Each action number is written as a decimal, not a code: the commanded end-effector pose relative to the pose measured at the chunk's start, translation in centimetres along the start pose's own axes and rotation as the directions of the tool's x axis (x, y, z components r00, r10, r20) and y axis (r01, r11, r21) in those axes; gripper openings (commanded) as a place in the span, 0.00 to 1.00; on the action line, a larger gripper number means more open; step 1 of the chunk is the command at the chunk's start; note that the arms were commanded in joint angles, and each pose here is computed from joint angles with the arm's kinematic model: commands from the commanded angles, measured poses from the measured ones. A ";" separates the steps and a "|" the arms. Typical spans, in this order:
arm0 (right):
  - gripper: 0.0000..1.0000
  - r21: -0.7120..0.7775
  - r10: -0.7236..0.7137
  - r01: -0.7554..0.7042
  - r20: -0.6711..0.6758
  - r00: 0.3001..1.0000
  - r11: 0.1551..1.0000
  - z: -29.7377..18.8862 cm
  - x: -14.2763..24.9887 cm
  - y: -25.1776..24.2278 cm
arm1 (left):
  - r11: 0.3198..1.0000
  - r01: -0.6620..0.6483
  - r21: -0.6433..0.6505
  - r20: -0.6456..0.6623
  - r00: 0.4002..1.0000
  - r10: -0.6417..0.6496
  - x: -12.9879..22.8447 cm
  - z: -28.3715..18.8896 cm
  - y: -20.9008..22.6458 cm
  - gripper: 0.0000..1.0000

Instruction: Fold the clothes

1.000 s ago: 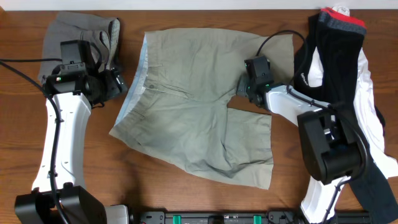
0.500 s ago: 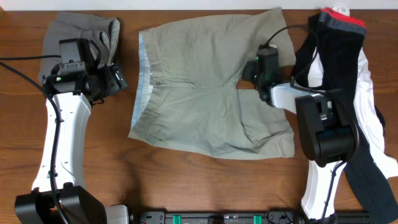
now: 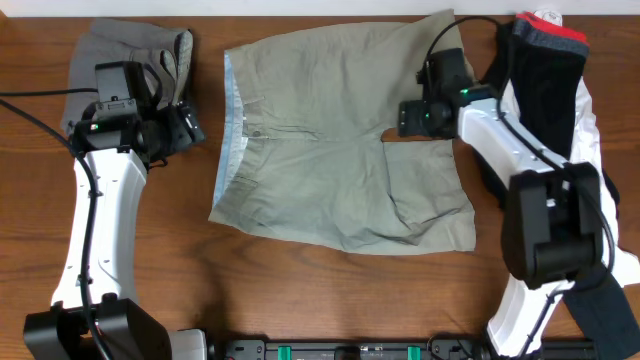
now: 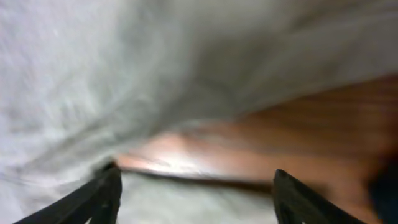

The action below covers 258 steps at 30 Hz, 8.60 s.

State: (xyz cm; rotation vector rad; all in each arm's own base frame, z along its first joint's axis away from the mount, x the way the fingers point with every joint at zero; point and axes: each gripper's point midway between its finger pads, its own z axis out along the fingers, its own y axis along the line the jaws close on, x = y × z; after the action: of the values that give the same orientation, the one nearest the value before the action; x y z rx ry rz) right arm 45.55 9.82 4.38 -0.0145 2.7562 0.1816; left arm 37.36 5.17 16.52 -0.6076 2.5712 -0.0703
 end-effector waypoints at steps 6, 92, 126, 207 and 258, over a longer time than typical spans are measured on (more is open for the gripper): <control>0.66 0.126 -0.061 0.075 -0.110 0.992 0.989 0.3 3.2 -5.0 | 1.000 0.003 -0.013 -0.037 0.999 -0.003 1.1 1.0 0.3 0.93; 0.62 0.373 0.863 -0.800 -0.003 0.506 0.470 -10.3 20.0 -8.4 | 0.498 0.825 -0.268 -0.161 0.471 -0.867 16.7 8.9 2.2 0.80; 0.55 0.367 0.820 -0.750 -0.070 0.568 0.551 -10.2 20.4 -7.9 | 0.739 0.624 -0.254 -0.244 0.698 -0.673 19.7 8.6 -1.4 0.06; 0.01 0.318 0.635 -0.563 -0.203 0.746 0.763 -6.6 20.4 -6.4 | 0.895 0.439 -0.085 -0.217 0.868 -0.446 14.8 6.9 0.2 0.06; 0.01 0.076 0.416 -0.437 0.192 0.889 0.897 -29.9 11.3 -6.4 | 0.904 0.355 0.241 0.218 0.887 -0.406 12.7 -14.5 2.7 0.06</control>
State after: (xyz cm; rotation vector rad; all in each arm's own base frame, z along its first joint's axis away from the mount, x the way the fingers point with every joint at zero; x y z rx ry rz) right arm 24.10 2.44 26.19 0.5874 2.6069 0.2954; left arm 19.73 -0.94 21.46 -0.9564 2.1945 -0.4746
